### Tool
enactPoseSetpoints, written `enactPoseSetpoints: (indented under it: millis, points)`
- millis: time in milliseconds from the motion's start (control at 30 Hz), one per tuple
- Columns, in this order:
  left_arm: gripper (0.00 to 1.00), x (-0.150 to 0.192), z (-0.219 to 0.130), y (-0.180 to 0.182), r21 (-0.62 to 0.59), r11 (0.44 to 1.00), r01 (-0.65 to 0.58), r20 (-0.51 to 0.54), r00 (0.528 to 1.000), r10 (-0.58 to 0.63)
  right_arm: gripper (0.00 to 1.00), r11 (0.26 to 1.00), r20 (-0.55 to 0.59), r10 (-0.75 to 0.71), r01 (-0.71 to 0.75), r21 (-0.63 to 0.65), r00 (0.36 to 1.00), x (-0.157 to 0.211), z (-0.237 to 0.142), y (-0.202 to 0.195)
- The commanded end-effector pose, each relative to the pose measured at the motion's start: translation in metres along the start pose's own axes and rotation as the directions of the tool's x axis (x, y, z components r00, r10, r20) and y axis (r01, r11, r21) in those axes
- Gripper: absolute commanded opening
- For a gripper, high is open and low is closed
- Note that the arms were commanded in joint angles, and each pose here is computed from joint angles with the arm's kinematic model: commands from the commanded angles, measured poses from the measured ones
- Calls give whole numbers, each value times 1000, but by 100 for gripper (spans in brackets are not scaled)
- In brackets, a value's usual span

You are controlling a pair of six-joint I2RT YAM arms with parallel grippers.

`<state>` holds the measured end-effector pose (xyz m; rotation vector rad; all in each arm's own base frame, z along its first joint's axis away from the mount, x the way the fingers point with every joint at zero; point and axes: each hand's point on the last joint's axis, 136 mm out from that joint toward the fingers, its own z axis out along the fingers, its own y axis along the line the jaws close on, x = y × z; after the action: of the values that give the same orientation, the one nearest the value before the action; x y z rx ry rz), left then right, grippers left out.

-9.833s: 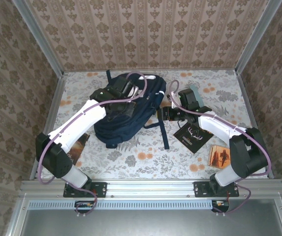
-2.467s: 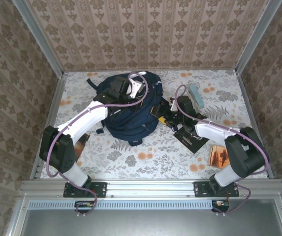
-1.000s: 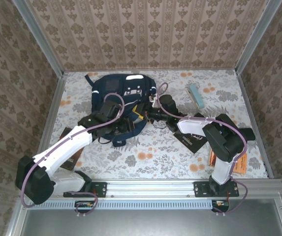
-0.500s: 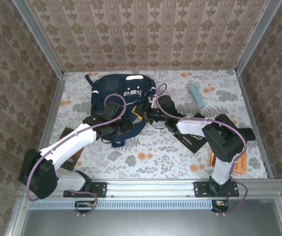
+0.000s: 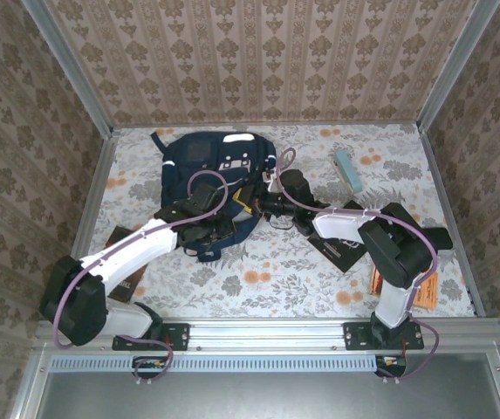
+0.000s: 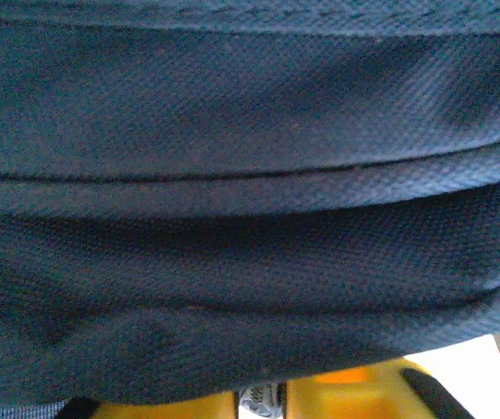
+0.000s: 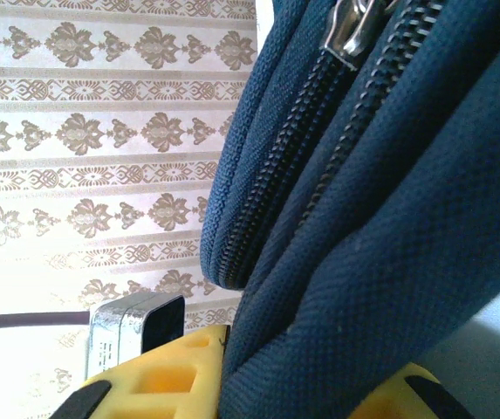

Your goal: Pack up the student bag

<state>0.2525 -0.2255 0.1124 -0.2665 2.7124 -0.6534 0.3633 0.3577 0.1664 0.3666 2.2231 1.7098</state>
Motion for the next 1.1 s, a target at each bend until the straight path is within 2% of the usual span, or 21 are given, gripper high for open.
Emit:
enactPoseSetpoints:
  millis: [0, 167, 300, 700, 933, 1067]
  points:
    - [12, -1, 0, 2, -13, 1000, -11, 11, 1000, 11, 20, 996, 23, -63, 64, -65, 998, -5, 3, 26]
    - [3, -1, -8, 3, -19, 999, -32, 19, 999, 33, 17, 996, 51, -84, 84, 2, 995, -9, -1, 16]
    - [0, 0, -12, 3, -12, 998, -64, 19, 998, 64, 14, 993, 82, -102, 97, 62, 991, -16, -7, 7]
    - [0, -10, -27, 33, -83, 993, -82, 37, 996, 85, 0, 981, 214, -91, 50, 190, 972, -49, -36, -29]
    - [0, -17, -31, 57, -123, 989, -86, 28, 996, 90, 0, 974, 275, -94, 31, 224, 957, -75, -59, -48]
    - [0, -27, -31, 54, -91, 988, -127, 37, 991, 131, 0, 966, 289, -114, 38, 254, 950, -90, -75, -56]
